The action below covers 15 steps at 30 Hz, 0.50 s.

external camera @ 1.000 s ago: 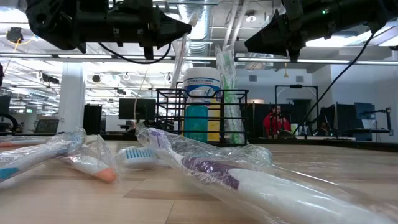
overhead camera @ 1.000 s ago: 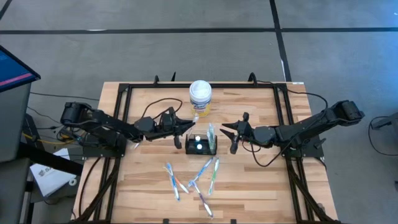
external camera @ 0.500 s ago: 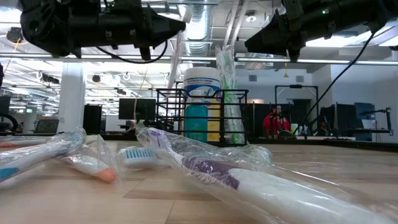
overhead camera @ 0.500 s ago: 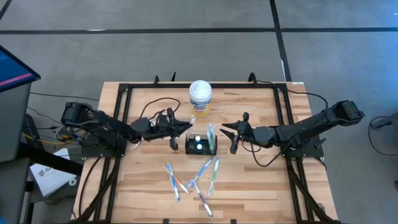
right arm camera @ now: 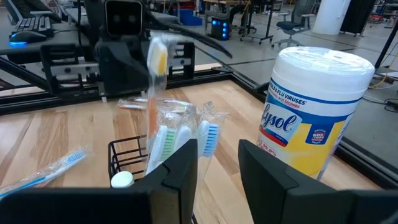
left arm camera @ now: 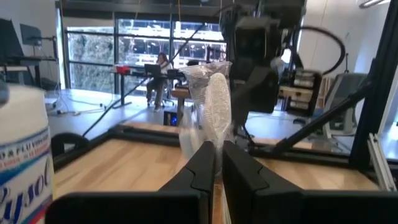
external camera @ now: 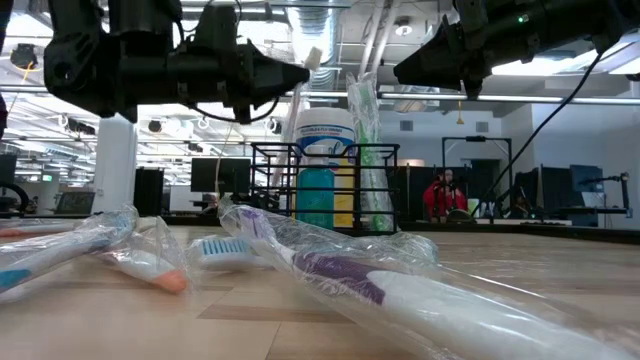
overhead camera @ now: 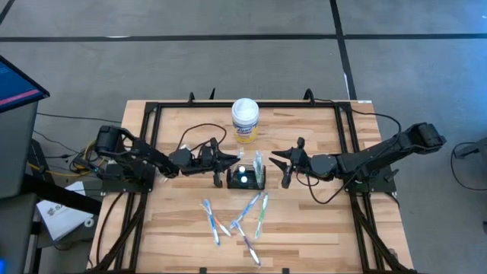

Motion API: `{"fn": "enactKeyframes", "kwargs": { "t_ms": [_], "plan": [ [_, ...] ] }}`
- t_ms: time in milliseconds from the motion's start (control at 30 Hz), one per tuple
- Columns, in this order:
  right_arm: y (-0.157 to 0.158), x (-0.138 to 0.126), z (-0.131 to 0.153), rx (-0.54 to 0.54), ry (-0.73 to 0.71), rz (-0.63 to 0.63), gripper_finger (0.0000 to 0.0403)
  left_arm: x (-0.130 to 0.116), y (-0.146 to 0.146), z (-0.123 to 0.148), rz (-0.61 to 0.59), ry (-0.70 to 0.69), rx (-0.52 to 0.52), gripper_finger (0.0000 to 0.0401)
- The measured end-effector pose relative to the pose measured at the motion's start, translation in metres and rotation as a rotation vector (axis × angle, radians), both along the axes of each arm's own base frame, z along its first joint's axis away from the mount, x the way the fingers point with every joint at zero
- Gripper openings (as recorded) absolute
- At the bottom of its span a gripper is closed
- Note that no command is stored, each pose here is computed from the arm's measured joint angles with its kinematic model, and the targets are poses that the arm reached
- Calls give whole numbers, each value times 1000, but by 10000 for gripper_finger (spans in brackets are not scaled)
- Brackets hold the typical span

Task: Pick & Place toothbrushing station
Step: Put the top right orange toothbrush into the black mesh organizer

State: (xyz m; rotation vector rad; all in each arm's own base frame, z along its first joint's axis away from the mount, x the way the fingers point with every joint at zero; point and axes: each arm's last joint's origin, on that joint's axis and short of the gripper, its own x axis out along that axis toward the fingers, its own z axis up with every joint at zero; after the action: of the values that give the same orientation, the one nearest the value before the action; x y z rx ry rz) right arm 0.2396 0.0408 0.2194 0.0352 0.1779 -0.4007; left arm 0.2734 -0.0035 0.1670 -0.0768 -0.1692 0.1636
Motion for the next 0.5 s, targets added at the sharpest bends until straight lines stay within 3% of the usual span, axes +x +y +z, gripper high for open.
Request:
{"fn": "enactKeyframes", "kwargs": {
  "t_ms": [500],
  "plan": [
    [0,0,0,0,0,1,107,1,0,-4,-1,6,-10,42]
  ]
}}
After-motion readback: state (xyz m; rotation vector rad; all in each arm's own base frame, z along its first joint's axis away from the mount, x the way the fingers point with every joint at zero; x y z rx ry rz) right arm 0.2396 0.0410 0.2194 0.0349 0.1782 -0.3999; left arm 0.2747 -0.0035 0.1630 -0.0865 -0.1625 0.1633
